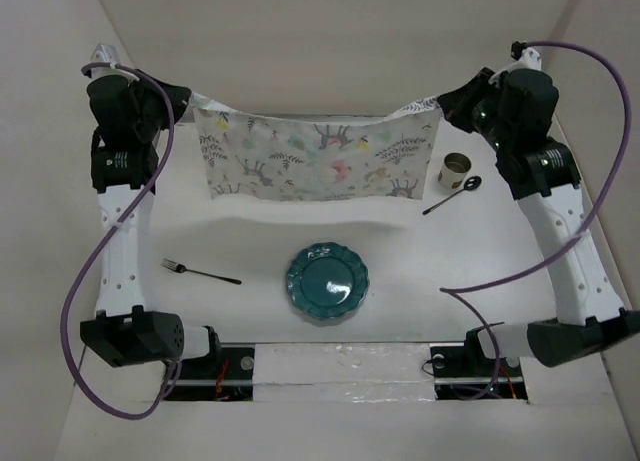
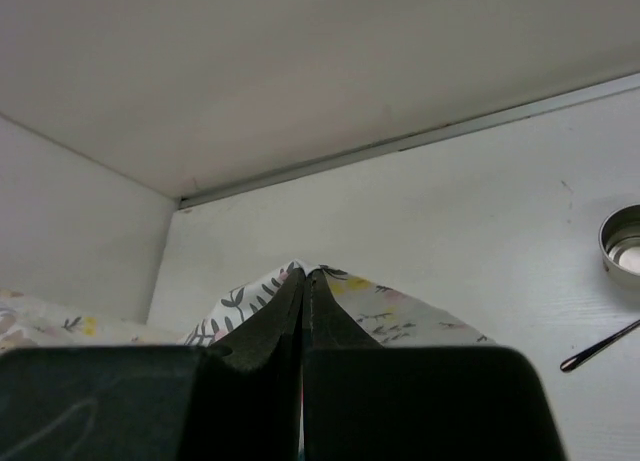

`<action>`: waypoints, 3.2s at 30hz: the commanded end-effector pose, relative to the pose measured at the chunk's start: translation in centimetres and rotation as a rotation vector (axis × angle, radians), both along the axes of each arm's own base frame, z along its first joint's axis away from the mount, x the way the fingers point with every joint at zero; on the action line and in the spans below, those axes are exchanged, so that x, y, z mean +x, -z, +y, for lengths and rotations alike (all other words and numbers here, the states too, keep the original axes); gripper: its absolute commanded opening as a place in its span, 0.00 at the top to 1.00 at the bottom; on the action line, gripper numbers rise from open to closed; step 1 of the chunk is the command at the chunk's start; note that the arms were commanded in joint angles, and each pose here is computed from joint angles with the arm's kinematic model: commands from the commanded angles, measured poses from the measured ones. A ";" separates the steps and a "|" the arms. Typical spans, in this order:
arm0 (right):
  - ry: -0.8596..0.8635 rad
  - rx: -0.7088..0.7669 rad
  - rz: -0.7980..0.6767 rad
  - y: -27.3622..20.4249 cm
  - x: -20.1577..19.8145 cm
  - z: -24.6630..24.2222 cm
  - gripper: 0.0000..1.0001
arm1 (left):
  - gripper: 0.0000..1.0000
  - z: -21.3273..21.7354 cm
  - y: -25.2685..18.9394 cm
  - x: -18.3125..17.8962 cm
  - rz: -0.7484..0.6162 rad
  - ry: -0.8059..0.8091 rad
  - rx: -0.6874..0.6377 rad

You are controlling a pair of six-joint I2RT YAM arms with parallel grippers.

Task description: Set the dinner table for one person

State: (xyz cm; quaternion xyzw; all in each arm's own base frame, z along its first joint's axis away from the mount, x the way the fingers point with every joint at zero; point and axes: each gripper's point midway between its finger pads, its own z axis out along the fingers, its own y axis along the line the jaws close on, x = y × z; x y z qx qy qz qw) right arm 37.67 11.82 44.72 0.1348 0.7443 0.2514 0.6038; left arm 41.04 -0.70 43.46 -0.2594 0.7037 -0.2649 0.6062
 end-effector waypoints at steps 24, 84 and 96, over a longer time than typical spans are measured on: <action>-0.072 0.053 0.361 18.6 7.7 -0.8 1.00 | 1.00 0.9 13.9 2.4 0.096 0.048 -0.227; 0.023 -0.049 0.892 38.1 -7.8 -5.2 0.72 | 0.73 1.2 37.6 -12.3 0.812 -0.010 -0.050; -0.261 -0.063 0.509 26.1 -8.2 1.7 1.00 | 1.00 -5.3 20.5 -5.8 0.373 0.197 0.111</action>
